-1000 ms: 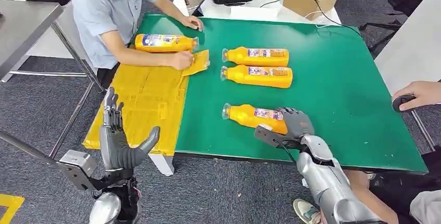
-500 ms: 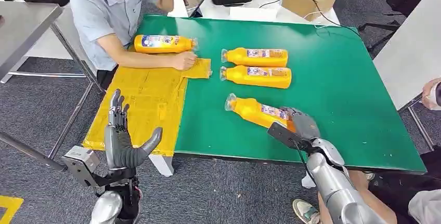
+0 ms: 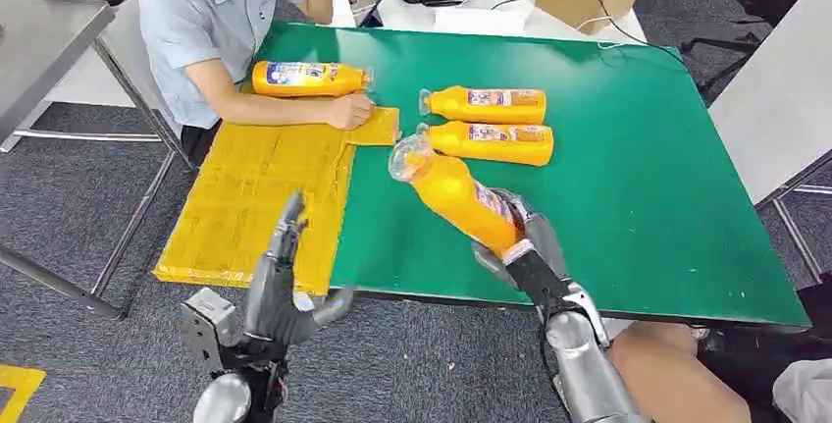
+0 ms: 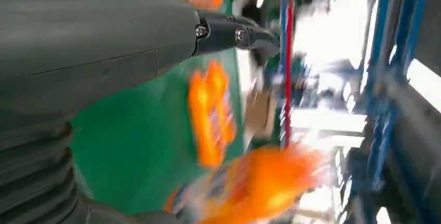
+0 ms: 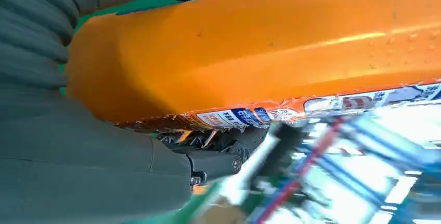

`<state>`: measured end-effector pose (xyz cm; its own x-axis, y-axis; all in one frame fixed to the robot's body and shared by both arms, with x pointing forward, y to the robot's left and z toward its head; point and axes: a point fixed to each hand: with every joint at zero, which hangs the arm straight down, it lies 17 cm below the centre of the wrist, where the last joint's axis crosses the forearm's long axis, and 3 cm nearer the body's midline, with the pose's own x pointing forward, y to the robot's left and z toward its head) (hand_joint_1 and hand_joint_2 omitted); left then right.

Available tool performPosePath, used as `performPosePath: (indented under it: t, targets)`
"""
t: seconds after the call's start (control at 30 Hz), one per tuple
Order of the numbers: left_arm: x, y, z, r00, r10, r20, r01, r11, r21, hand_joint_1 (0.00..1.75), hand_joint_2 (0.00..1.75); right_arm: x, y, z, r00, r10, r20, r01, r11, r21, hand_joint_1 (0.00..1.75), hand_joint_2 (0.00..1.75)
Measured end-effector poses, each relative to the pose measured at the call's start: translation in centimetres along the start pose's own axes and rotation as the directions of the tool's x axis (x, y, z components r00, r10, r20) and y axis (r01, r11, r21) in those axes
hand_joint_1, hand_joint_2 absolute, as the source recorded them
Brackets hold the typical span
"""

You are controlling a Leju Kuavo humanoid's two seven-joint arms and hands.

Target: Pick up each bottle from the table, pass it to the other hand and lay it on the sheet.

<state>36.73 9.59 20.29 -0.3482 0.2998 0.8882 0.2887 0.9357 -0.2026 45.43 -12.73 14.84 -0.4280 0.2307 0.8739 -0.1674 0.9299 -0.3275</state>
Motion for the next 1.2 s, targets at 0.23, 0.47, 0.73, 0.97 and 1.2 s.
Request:
performPosePath:
  t: [0.23, 0.47, 0.73, 0.97, 1.2]
  targets:
    - [-0.6, -1.3, 0.4, 0.977, 0.203, -0.066, -0.206, 0.977, -0.044, 0.0, 1.75, 7.0, 5.9, -0.2, 0.987, -0.021, 0.162, 0.011, 0.998, 0.063, 1.75, 1.75]
    - [0.7, -2.5, 0.0, 0.95, 0.307, -0.051, -0.311, 0.944, -0.11, 0.0, 1.75, 8.2, 10.3, 0.0, 0.984, -0.068, 0.165, 0.038, 0.983, 0.18, 1.75, 1.75]
    - [1.3, -2.8, -0.7, 0.949, 0.312, -0.035, -0.314, 0.941, -0.125, 0.0, 1.75, 7.9, 14.1, 0.7, 0.986, -0.072, 0.15, 0.028, 0.961, 0.274, 1.75, 1.75]
    - [1.5, -2.7, -1.3, 0.961, 0.275, -0.021, -0.276, 0.954, -0.12, 0.0, 1.75, 8.2, 18.3, 1.4, 0.987, -0.085, 0.134, 0.026, 0.921, 0.388, 1.75, 1.75]
    - [-0.2, -2.2, -1.7, 0.957, 0.274, -0.094, -0.281, 0.957, -0.074, 1.75, 1.75, 7.8, 19.8, 1.5, 0.988, -0.032, 0.15, -0.036, 0.904, 0.426, 1.75, 1.75]
